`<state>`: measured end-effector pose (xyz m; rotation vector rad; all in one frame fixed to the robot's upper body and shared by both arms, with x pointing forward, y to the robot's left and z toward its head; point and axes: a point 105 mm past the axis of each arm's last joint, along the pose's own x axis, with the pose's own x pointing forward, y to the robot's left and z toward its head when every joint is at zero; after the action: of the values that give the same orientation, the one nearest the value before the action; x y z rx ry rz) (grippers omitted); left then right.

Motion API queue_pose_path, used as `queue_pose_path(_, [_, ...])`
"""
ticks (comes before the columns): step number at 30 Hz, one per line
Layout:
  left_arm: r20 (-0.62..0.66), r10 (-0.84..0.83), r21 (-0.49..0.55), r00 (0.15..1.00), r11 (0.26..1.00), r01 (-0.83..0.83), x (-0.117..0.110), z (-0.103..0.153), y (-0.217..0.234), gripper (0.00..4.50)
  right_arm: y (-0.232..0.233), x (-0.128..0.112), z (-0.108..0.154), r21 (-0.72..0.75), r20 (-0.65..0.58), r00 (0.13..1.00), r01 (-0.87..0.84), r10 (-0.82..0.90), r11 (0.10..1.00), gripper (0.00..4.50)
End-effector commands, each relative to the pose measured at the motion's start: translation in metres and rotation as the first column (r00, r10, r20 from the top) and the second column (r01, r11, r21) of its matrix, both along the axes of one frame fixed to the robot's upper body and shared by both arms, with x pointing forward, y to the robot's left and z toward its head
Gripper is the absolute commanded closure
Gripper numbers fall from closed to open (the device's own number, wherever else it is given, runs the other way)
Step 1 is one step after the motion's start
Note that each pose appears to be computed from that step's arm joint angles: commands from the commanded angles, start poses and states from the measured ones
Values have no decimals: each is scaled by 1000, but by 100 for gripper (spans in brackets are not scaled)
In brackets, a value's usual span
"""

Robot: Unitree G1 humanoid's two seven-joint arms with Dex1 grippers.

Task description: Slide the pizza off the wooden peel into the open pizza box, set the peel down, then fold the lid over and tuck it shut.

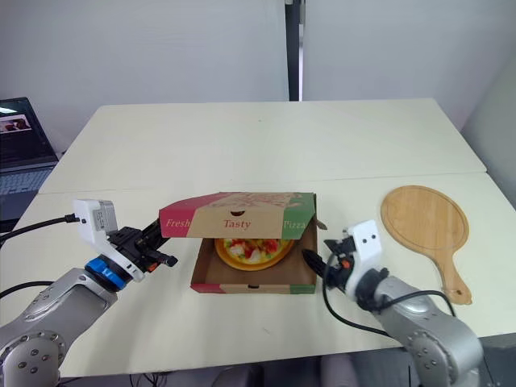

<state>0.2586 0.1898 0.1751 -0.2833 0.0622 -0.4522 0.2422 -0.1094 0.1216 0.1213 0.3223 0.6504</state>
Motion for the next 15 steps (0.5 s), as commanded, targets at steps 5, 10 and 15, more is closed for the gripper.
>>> queue_pose_path(5, [42,-15,21,999,1000,15,-2,6,-4,450,-53,11,45,-29,148,989,-24,28,999,141])
queue_pose_path(10, [45,-20,24,999,1000,19,-1,6,-5,450,-52,37,91,-6,284,958,-36,36,999,278])
queue_pose_path(15, [49,-29,28,998,999,28,1,6,-6,450,-19,43,114,-1,332,931,-164,155,986,448])
